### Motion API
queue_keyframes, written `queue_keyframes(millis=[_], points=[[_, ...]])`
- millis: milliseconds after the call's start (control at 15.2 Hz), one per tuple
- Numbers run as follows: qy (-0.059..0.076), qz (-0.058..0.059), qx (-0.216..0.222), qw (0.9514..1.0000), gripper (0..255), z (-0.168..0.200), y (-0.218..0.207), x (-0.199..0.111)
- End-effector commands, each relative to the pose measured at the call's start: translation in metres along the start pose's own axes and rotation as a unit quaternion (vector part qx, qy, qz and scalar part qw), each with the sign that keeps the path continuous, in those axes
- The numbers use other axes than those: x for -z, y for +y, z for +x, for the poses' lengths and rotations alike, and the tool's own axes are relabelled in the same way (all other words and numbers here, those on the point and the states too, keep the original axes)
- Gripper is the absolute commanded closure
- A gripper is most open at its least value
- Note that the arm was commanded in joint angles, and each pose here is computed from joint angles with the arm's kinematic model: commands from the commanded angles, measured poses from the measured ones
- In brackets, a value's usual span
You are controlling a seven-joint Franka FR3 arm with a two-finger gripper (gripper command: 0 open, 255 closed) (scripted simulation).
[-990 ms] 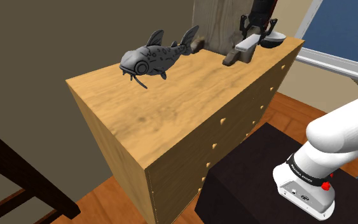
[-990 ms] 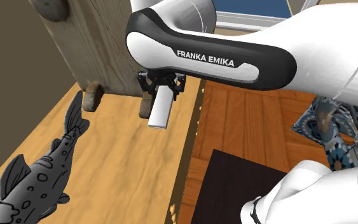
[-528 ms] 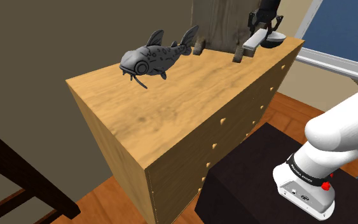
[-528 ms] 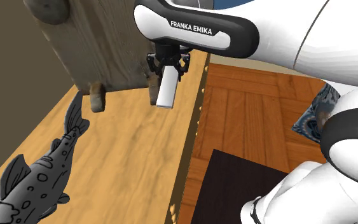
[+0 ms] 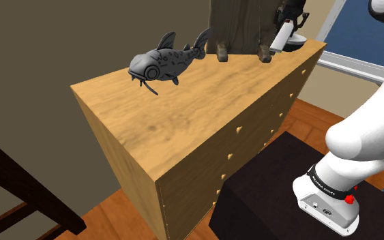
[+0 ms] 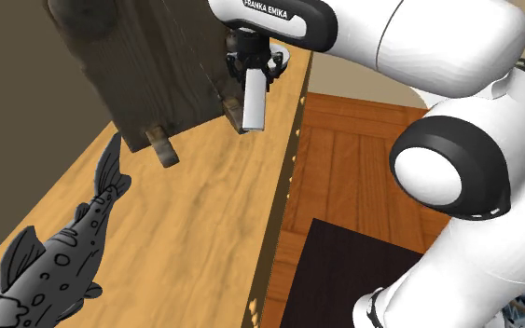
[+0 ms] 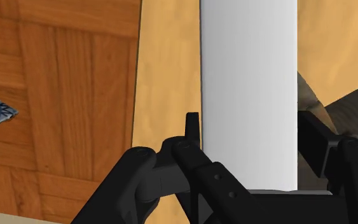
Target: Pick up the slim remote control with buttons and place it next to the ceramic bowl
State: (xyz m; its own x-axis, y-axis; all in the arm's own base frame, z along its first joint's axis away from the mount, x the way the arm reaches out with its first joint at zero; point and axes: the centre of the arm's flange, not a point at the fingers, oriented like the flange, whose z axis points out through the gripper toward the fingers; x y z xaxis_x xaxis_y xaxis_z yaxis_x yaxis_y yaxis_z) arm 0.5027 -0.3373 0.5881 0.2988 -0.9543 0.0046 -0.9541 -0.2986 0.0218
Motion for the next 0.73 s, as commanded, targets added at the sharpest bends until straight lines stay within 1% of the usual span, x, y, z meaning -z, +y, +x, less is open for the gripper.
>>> queue_keyframes(millis=[0,330,660], points=[[0.002,0.002,0.001,1.0,255,0.025,0.002,0.0],[0.002,0.002,0.001,1.0,255,0.091,0.008,-0.001],[0.002,0.002,0.001,1.0,255,0.091,0.008,-0.027]])
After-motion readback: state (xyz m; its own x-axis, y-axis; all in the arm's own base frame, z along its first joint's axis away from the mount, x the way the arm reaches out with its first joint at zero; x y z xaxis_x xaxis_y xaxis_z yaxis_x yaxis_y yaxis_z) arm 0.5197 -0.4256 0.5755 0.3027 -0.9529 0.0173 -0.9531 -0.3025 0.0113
